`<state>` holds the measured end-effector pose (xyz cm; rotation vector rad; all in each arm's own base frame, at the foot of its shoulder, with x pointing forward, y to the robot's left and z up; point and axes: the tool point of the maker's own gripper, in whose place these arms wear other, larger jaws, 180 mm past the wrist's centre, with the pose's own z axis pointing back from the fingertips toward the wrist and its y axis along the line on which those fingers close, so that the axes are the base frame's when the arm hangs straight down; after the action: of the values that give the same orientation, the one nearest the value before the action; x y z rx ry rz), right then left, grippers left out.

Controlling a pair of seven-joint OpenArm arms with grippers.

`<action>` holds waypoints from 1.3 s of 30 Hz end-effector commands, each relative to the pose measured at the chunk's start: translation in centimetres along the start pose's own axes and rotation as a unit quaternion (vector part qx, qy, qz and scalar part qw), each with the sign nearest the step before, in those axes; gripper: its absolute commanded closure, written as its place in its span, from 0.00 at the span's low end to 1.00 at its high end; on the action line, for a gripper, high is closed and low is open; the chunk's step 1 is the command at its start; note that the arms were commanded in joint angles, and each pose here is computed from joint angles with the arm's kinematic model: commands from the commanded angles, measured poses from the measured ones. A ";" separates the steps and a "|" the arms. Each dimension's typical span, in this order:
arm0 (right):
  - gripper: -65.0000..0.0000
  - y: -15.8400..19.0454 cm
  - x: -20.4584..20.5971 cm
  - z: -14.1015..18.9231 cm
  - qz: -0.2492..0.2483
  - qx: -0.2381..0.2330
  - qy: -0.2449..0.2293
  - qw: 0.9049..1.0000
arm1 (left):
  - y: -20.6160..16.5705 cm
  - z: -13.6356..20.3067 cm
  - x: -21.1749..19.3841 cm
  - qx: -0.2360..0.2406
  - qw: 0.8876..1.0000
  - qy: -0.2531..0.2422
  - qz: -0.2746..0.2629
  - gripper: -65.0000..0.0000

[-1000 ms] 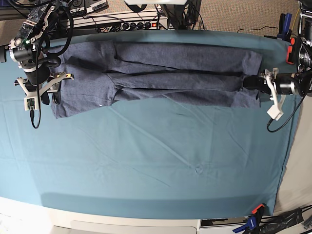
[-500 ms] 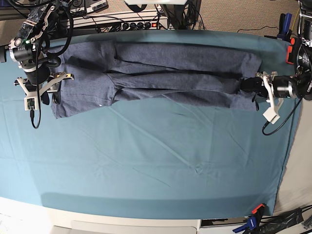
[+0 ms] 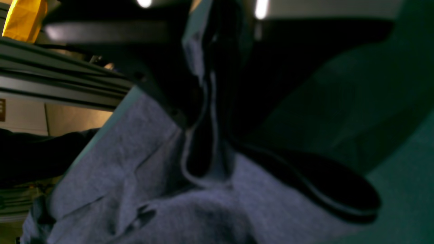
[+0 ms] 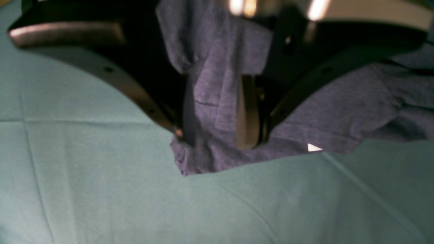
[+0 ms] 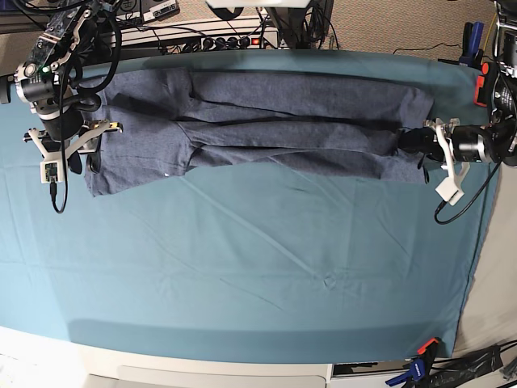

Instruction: Fold the T-shirt properly

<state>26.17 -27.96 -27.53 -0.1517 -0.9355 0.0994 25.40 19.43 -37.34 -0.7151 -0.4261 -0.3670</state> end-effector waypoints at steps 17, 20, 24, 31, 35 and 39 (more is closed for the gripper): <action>0.67 -0.3 1.4 0.4 0.006 -0.005 -0.024 1.000 | -0.1 0.9 1.5 0.000 1.000 -0.020 -0.014 1.00; 0.67 -0.3 1.4 0.4 0.006 -0.005 -0.024 1.000 | -0.1 0.9 1.5 0.001 1.000 -0.020 -0.015 1.00; 0.67 -0.3 1.4 0.4 0.006 -0.005 -0.024 1.000 | 0.1 0.9 1.4 0.006 1.000 -0.016 -0.017 1.00; 0.67 -0.3 1.4 0.4 0.006 -0.005 -0.024 1.000 | 0.1 0.9 1.4 0.006 1.000 -0.016 -0.017 1.00; 0.67 -0.3 1.4 0.4 0.006 -0.005 -0.024 1.000 | 0.1 0.9 1.4 0.006 1.000 -0.016 -0.017 1.00; 0.67 -0.3 1.4 0.4 0.006 -0.005 -0.024 1.000 | 0.1 0.9 1.4 0.006 1.000 -0.016 -0.017 1.00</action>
<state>26.17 -27.96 -27.53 -0.1517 -0.9355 0.0994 25.34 19.61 -37.54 -0.7011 -0.4205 -0.3725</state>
